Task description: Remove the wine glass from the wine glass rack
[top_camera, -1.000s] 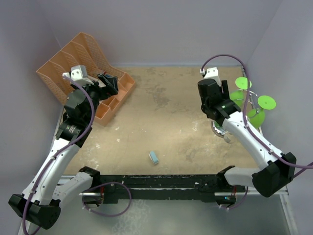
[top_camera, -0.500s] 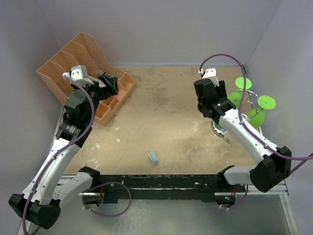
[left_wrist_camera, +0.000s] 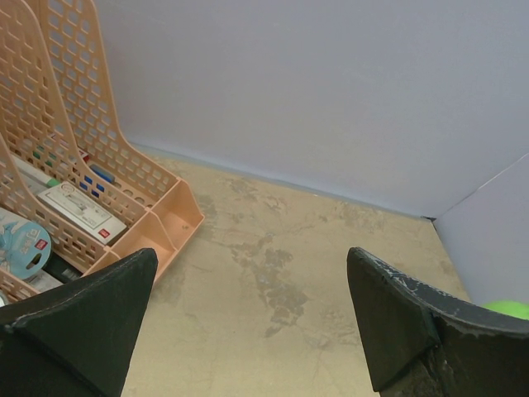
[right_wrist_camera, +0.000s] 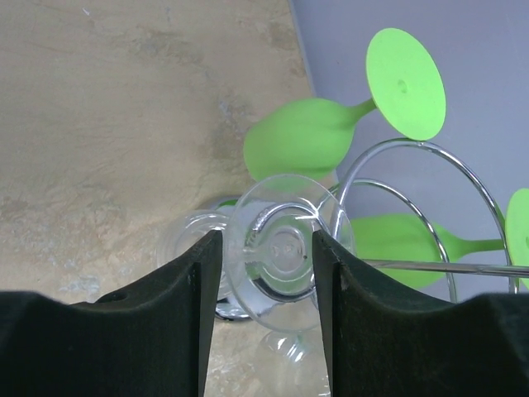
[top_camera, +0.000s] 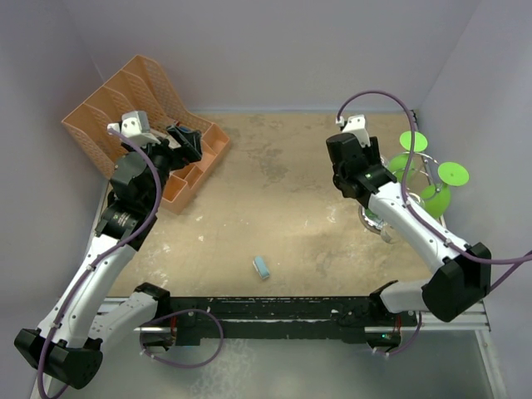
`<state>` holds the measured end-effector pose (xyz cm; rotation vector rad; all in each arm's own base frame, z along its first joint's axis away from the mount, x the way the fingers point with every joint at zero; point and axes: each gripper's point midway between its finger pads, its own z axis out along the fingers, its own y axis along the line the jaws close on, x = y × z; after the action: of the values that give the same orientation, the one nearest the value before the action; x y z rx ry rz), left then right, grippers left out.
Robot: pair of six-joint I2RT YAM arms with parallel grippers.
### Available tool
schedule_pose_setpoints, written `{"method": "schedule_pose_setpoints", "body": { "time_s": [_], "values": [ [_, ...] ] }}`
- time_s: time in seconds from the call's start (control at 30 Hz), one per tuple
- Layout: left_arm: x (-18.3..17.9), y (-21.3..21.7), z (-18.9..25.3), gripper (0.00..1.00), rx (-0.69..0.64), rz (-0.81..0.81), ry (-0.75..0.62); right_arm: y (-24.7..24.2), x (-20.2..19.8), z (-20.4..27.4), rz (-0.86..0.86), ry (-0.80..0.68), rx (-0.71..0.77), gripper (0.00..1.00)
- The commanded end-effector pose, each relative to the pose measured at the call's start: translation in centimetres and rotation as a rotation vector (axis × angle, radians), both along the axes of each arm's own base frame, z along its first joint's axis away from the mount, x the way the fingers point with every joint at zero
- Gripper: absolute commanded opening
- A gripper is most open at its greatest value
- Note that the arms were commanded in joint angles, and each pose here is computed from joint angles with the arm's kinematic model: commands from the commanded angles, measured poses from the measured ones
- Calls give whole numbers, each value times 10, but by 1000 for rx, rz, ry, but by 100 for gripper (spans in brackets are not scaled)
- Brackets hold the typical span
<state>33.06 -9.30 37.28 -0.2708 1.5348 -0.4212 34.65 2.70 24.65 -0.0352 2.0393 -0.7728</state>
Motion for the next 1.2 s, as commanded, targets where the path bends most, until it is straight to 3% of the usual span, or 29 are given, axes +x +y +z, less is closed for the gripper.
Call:
{"method": "schedule_pose_setpoints", "body": {
  "time_s": [0.0, 1.17],
  "values": [
    [-2, 0, 21, 93, -17, 0, -58, 0, 5, 23, -38, -81, 16, 49],
    [-4, -3, 21, 93, -13, -6, -59, -5, 4, 47, 5, -79, -105, 17]
  ]
}}
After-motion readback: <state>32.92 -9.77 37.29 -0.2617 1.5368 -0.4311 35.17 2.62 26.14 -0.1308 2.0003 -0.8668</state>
